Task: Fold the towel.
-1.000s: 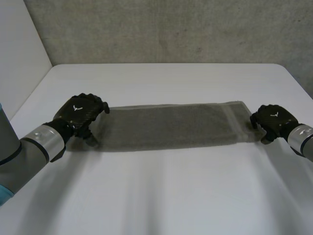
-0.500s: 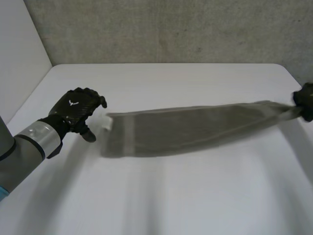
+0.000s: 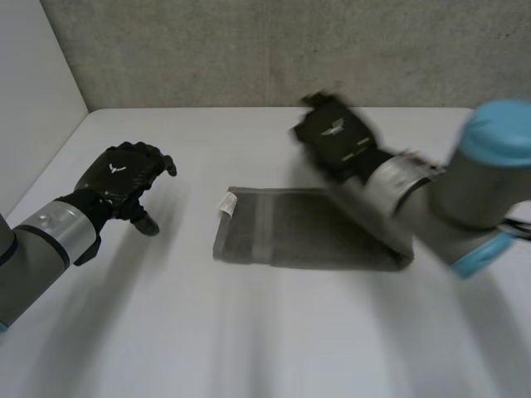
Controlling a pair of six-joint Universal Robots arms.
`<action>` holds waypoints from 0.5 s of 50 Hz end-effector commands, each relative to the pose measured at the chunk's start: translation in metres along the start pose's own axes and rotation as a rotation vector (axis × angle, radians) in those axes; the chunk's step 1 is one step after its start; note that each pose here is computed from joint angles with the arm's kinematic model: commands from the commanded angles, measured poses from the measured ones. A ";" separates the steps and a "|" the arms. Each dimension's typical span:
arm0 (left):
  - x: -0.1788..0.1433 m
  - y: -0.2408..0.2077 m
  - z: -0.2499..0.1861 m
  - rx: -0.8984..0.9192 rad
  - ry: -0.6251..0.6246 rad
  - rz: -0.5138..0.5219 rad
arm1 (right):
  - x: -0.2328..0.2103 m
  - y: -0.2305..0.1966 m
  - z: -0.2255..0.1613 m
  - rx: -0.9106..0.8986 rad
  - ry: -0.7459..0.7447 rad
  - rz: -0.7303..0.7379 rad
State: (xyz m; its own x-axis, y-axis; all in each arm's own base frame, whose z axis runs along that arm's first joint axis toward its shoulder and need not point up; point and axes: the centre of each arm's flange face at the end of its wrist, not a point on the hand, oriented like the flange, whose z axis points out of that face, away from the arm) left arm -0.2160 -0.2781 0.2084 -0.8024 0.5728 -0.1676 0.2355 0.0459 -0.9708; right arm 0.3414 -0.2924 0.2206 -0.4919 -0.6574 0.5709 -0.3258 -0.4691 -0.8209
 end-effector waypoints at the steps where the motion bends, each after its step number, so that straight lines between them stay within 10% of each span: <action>1: 0.001 0.001 0.000 -0.002 0.000 0.000 | -0.086 0.002 0.024 0.028 -0.135 -0.024; 13: 0.001 0.002 -0.001 -0.007 0.003 -0.003 | -0.094 0.017 0.014 -0.100 -0.107 -0.089; 25: 0.020 -0.005 0.001 0.023 0.056 0.015 | 0.022 0.046 -0.067 -0.289 0.190 0.280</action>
State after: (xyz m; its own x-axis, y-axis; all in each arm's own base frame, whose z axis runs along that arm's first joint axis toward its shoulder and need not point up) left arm -0.2213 -0.2746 0.2065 -0.7915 0.5882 -0.1658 0.2368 0.0450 -0.9705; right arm 0.3184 -0.2717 0.1921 -0.5745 -0.6537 0.4926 -0.4227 -0.2784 -0.8625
